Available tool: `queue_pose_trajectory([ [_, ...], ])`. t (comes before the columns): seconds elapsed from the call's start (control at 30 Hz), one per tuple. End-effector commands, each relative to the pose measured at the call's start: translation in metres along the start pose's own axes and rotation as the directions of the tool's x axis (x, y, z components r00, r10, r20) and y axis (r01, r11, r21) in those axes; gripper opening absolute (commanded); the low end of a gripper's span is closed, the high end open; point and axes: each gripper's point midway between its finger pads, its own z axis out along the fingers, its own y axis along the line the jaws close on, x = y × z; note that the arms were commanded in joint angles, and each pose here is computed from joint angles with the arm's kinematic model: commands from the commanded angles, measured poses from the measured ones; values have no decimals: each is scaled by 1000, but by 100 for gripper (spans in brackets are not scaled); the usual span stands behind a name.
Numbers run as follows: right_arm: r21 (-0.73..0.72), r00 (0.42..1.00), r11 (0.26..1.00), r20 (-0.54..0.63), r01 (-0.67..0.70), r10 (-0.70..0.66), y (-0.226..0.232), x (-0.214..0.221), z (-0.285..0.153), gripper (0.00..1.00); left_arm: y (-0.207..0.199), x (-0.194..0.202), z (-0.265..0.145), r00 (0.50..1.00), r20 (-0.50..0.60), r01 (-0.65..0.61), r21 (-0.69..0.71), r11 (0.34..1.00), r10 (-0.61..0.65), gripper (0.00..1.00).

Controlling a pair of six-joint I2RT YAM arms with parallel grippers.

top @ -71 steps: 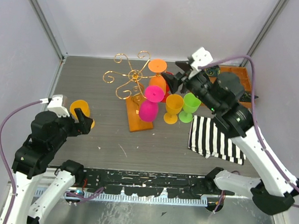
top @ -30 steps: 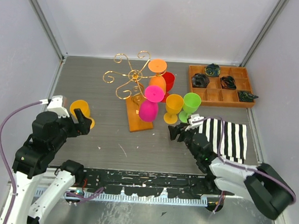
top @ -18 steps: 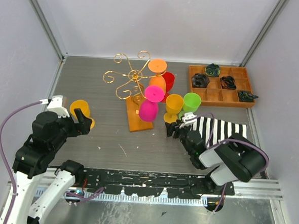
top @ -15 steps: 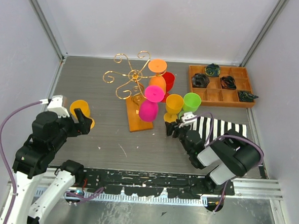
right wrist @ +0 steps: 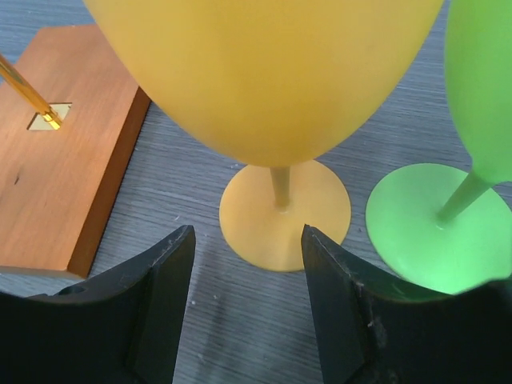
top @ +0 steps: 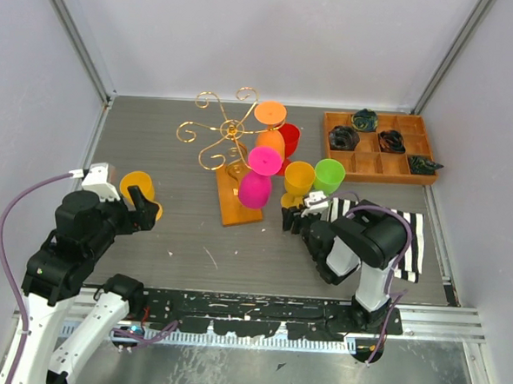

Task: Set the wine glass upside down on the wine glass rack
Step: Pick up the wine glass at the center of the board.

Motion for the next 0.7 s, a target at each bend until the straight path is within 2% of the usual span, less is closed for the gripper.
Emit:
queue_pose_trajectory([
  [0.0,3,981,999,190,-47,46,6,-48,15,61,-3,-2,4,1000,10,-3,14,1000,3,88],
  [0.23,17,983,1000,181,-17,14,4,-43,23,59,-4,-1,6,1000,2,-5,15,1000,5,88],
  [0.47,28,986,999,167,-35,30,3,-36,28,51,-4,-1,7,1000,-5,-8,18,1000,8,88],
  [0.67,29,984,997,164,-75,69,4,-33,31,55,-4,0,8,1000,-7,-7,18,1000,8,88],
])
